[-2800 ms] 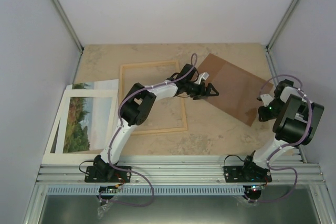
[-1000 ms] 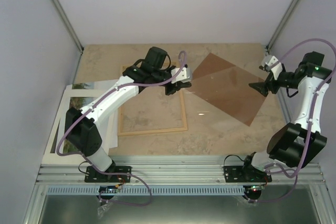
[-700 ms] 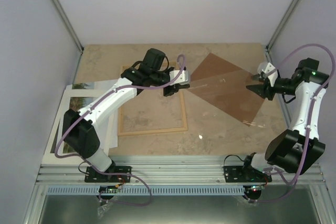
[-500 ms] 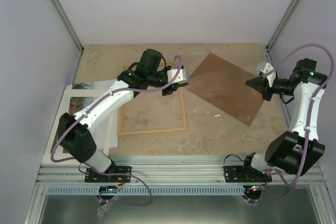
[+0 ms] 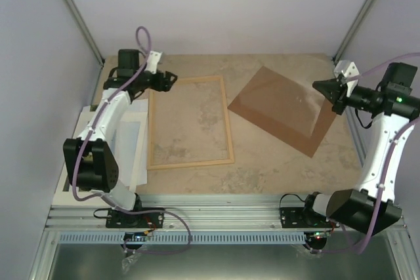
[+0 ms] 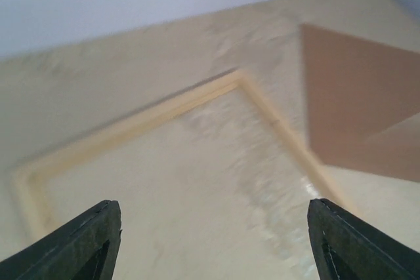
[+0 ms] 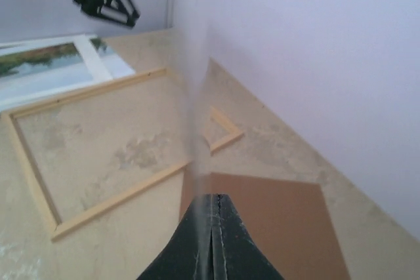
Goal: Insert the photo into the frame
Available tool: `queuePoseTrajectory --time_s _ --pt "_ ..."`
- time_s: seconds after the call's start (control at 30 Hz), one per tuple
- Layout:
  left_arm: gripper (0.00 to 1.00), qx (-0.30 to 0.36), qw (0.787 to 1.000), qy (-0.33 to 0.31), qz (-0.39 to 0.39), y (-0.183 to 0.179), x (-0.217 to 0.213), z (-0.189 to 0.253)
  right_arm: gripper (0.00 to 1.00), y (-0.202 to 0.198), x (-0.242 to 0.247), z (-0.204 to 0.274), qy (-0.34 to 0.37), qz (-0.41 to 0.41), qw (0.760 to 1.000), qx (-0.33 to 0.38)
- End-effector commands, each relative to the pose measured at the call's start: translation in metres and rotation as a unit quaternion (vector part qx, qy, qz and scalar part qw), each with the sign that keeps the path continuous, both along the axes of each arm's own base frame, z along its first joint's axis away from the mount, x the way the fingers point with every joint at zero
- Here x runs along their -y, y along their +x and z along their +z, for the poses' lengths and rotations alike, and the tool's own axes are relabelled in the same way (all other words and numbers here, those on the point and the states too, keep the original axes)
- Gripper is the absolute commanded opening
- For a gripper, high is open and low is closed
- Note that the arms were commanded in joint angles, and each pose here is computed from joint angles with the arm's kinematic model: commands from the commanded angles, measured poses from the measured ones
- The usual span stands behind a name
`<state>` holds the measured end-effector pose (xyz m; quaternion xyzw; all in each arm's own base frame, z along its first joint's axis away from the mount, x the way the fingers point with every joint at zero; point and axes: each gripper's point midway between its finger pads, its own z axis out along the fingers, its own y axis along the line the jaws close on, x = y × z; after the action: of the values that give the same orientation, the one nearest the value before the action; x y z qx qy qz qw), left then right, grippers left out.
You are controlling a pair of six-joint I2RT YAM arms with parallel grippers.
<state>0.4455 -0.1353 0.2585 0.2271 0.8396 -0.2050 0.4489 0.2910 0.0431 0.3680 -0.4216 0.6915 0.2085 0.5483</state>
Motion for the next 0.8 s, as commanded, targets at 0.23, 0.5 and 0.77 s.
queuePoseTrajectory --time_s 0.23,0.5,0.77 --pt "0.74 -0.223 0.952 0.013 0.21 -0.01 -0.119 -0.144 0.01 -0.005 -0.025 0.07 0.091 0.027 0.994 0.054" --pt "0.66 -0.272 0.932 0.053 0.233 -0.018 -0.132 -0.191 0.01 -0.01 -0.045 0.075 0.121 0.05 0.991 0.034" --pt "0.61 -0.304 0.921 0.06 0.236 -0.025 -0.132 -0.221 0.01 -0.009 -0.059 0.072 0.145 0.062 0.987 0.007"
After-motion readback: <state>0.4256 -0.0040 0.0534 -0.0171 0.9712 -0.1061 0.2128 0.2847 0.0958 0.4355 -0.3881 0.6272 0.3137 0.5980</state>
